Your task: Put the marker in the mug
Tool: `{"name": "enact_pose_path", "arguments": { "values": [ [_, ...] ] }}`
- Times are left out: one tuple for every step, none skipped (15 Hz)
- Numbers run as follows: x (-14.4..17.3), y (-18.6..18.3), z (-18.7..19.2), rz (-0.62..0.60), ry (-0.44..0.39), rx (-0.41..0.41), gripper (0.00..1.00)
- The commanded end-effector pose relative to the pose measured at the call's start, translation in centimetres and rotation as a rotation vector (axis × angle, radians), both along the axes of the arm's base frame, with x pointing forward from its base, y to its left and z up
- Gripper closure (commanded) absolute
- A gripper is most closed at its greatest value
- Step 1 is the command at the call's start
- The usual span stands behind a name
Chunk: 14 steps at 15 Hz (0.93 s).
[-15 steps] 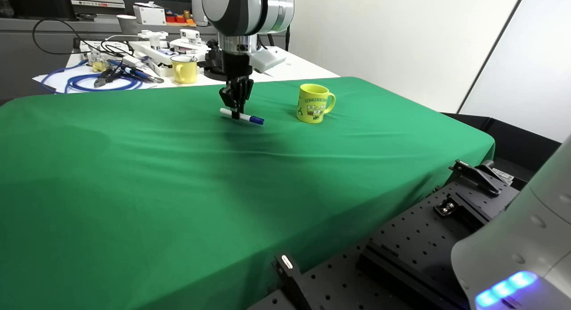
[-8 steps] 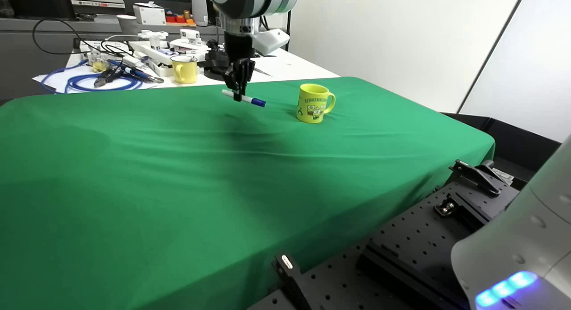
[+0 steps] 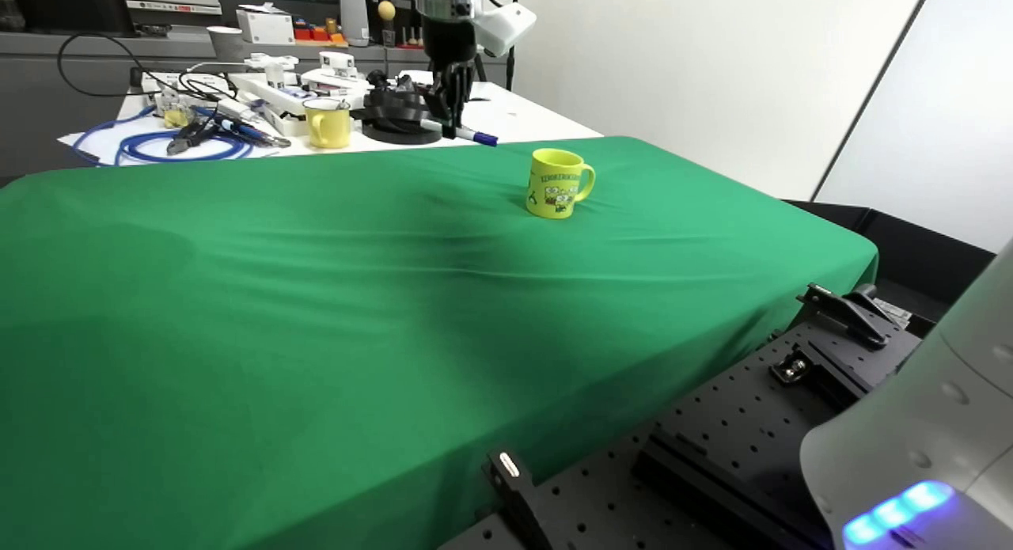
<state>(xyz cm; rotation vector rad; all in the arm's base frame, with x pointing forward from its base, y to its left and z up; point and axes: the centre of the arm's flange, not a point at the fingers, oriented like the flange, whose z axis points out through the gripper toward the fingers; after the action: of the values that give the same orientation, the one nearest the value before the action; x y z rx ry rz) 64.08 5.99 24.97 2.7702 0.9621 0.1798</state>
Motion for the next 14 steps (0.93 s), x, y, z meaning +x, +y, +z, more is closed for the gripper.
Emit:
{"name": "enact_pose_path", "arguments": {
  "values": [
    [-0.5,-1.1,2.4,-0.011,0.045,-0.084,0.96],
    [-0.5,-1.4,2.8,-0.009,0.082,-0.121,0.96],
    [-0.7,-1.8,3.2,-0.011,0.114,-0.166,0.96],
    [-0.8,-2.2,3.5,-0.007,0.148,-0.21,0.96],
    [-0.9,-2.5,3.9,-0.002,0.182,-0.253,0.96],
    [-1.0,-2.8,4.3,0.003,0.219,-0.304,0.96],
    [-1.1,-3.0,4.7,0.009,0.255,-0.355,0.96],
    [-1.1,-3.3,5.0,0.016,0.286,-0.405,0.96],
    [-1.2,-3.5,5.3,0.022,0.31,-0.451,0.96],
    [-1.2,-3.7,5.6,0.03,0.332,-0.491,0.96],
    [-1.2,-3.9,5.8,0.036,0.349,-0.525,0.96],
    [-1.1,-4.1,5.9,0.043,0.374,-0.55,0.96],
    [-1.0,-4.3,5.9,0.045,0.394,-0.575,0.96],
    [-1.0,-4.5,5.9,0.049,0.415,-0.599,0.96]
  ]
}}
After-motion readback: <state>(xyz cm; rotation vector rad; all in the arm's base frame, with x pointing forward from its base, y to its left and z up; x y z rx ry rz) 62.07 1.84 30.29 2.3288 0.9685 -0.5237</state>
